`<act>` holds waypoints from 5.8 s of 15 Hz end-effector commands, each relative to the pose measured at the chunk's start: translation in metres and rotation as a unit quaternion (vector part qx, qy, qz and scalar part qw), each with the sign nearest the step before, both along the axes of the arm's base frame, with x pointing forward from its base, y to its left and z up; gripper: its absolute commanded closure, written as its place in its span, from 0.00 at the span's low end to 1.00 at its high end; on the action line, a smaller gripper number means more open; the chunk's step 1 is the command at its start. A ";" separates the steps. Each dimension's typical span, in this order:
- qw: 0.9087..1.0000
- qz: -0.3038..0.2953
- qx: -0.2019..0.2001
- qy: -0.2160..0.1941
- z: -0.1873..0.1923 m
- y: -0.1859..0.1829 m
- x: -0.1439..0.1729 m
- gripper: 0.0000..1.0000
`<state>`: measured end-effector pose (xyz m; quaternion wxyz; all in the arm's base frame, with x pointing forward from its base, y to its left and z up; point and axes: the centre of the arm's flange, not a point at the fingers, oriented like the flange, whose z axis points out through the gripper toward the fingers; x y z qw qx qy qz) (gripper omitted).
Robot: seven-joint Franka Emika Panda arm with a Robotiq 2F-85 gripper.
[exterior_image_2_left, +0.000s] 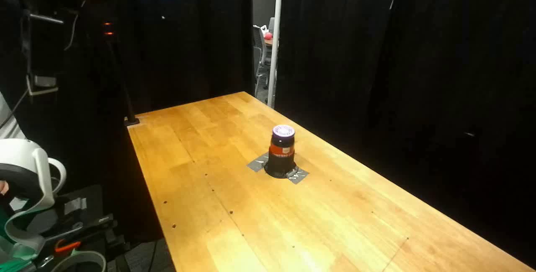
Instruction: Put the rubber band around the jar.
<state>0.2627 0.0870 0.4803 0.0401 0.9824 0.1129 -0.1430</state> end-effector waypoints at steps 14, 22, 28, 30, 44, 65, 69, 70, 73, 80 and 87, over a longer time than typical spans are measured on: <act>0.997 0.028 -0.007 -0.074 0.049 0.063 0.122 0.00; 0.983 0.011 -0.021 -0.181 0.013 0.106 0.281 0.00; 0.980 -0.009 0.003 -0.201 -0.042 0.113 0.397 0.00; 0.982 -0.018 0.006 -0.189 -0.067 0.106 0.427 0.00; 0.994 -0.046 -0.011 -0.098 -0.184 0.060 0.472 0.00; 0.995 -0.083 0.039 -0.043 -0.206 0.012 0.405 0.00; 0.995 -0.081 0.048 -0.034 -0.209 0.007 0.383 0.00; 0.995 -0.081 0.051 -0.034 -0.211 0.007 0.379 0.00; 0.994 -0.086 0.059 -0.039 -0.224 0.010 0.368 0.00; 0.988 -0.111 0.047 -0.101 -0.228 0.013 0.331 0.42; 0.953 -0.172 0.045 -0.245 -0.216 0.032 0.275 0.92</act>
